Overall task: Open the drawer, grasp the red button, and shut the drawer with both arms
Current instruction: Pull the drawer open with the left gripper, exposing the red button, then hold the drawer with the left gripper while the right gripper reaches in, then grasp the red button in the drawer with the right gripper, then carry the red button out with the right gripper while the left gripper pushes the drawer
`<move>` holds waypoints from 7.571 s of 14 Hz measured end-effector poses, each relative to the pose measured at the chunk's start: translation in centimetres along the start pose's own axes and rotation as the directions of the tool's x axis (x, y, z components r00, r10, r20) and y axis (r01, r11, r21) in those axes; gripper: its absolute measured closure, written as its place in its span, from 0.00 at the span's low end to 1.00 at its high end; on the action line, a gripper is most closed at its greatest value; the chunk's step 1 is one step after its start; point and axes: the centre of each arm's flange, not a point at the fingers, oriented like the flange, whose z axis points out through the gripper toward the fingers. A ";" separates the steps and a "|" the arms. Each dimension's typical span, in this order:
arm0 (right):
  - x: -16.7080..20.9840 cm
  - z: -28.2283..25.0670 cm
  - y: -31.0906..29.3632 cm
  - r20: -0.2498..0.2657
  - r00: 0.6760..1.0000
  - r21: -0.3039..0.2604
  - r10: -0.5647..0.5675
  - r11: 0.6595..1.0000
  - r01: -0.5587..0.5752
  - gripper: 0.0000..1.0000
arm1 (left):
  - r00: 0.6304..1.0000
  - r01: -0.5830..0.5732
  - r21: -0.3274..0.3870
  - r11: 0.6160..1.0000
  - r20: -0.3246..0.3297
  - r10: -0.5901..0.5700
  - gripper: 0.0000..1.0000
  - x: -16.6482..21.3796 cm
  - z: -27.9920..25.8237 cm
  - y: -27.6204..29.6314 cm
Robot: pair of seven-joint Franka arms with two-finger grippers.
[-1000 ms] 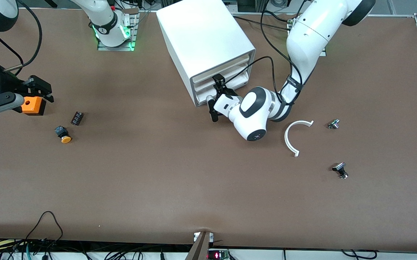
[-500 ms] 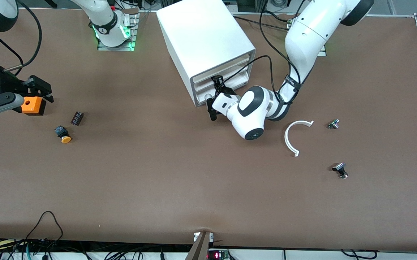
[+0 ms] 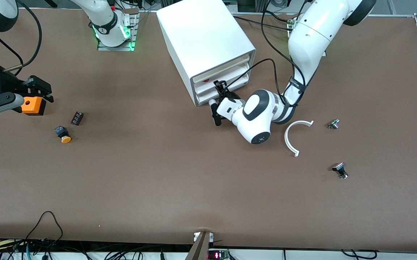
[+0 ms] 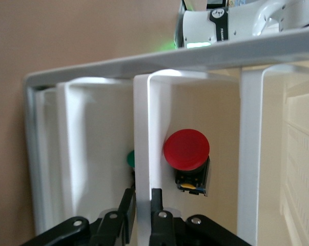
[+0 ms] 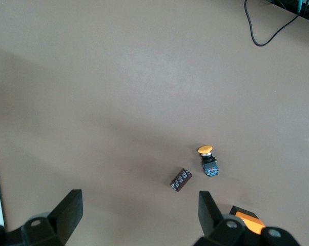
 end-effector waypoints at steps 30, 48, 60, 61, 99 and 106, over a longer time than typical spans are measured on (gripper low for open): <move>0.7 1.0 0.5 -0.012 1.000 0.013 0.011 1.000 -0.011 0.00 | 0.996 0.011 0.198 0.980 -0.090 0.007 0.87 -0.7 -12.6 -3.9; 4.2 5.1 -4.8 0.039 0.998 0.049 -0.045 0.998 0.044 0.00 | 0.989 0.062 0.283 0.957 -0.150 -0.020 0.35 -1.5 -15.9 -4.6; 9.1 6.3 -23.0 0.066 0.971 0.109 0.231 0.965 -0.237 0.00 | 0.954 0.297 0.388 0.872 -0.158 -0.255 0.00 -9.1 -27.3 5.0; 9.3 6.7 -24.8 0.075 0.964 0.105 0.254 0.960 -0.261 0.00 | 0.947 0.321 0.431 0.843 -0.163 -0.277 0.00 -10.0 -28.5 6.7; 11.2 22.7 -55.9 -0.028 0.822 0.044 0.568 0.823 -0.567 0.58 | 0.404 0.908 0.390 0.156 -0.712 -0.575 0.00 -20.0 -36.7 16.5; 13.1 9.5 -42.4 0.043 0.898 0.089 0.438 0.893 -0.440 0.58 | 0.187 0.980 0.196 0.037 -0.839 -0.512 0.00 -8.1 -26.9 11.7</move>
